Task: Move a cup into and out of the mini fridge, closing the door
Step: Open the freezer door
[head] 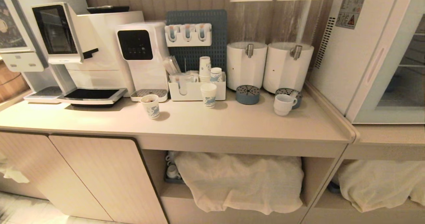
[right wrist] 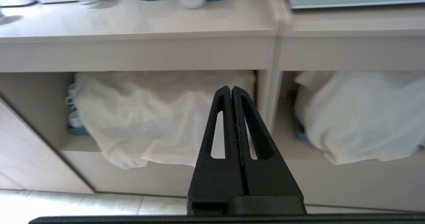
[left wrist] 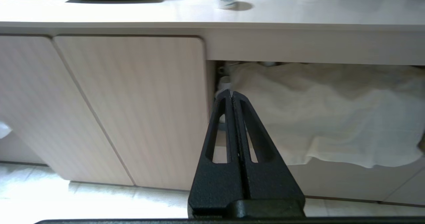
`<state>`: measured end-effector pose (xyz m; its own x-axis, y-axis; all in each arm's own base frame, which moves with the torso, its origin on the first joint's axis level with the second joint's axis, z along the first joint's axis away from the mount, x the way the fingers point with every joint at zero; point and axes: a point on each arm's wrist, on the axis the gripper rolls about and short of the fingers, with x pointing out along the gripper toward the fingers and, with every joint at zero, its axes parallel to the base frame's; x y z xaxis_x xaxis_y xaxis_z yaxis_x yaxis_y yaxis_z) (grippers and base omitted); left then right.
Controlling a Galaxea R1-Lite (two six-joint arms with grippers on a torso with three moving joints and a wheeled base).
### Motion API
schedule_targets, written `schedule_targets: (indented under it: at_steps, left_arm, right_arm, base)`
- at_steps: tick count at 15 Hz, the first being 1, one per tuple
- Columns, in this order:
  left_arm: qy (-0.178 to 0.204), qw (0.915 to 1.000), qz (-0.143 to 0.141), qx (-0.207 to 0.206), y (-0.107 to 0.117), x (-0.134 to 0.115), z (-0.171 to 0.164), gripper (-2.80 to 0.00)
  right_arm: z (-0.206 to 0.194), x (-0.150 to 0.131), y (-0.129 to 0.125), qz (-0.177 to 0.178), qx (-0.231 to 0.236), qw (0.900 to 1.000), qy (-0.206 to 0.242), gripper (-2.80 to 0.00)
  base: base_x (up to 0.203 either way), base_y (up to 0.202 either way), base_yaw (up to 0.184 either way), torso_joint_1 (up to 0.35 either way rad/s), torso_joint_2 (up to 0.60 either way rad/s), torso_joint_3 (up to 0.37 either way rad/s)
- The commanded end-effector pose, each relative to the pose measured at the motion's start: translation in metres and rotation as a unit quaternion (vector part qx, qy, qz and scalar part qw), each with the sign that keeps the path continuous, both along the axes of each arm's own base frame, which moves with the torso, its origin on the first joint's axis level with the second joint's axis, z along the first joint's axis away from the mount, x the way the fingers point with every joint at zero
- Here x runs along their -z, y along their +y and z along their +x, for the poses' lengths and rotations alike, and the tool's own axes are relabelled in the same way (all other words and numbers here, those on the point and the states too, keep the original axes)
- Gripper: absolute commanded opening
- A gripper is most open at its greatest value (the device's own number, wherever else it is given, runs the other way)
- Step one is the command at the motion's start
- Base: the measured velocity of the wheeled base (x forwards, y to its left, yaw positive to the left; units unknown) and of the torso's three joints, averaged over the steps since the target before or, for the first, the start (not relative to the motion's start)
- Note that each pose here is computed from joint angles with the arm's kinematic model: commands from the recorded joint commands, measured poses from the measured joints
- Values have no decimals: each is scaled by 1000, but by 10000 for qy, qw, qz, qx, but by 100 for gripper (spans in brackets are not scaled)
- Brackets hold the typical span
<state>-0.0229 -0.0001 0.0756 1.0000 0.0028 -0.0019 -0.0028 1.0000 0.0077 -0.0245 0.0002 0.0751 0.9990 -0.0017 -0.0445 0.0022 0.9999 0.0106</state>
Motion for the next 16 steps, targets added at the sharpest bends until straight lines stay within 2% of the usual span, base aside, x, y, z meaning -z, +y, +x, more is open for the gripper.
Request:
schedule_targets:
  at_steps: [1, 16]
  left_arm:
    - [-2, 10000, 0, -2, 0, 0, 0, -280]
    - [2, 10000, 38, -1, 0, 0, 0, -280]
  right_arm:
    - [0, 0, 0, 2, 0, 10000, 8, -280]
    - [0, 0, 0, 2, -1, 10000, 13, -280]
  base:
    - [0, -190, 1, -2, 0, 5]
    - [0, -194, 1, 2, 2, 3]
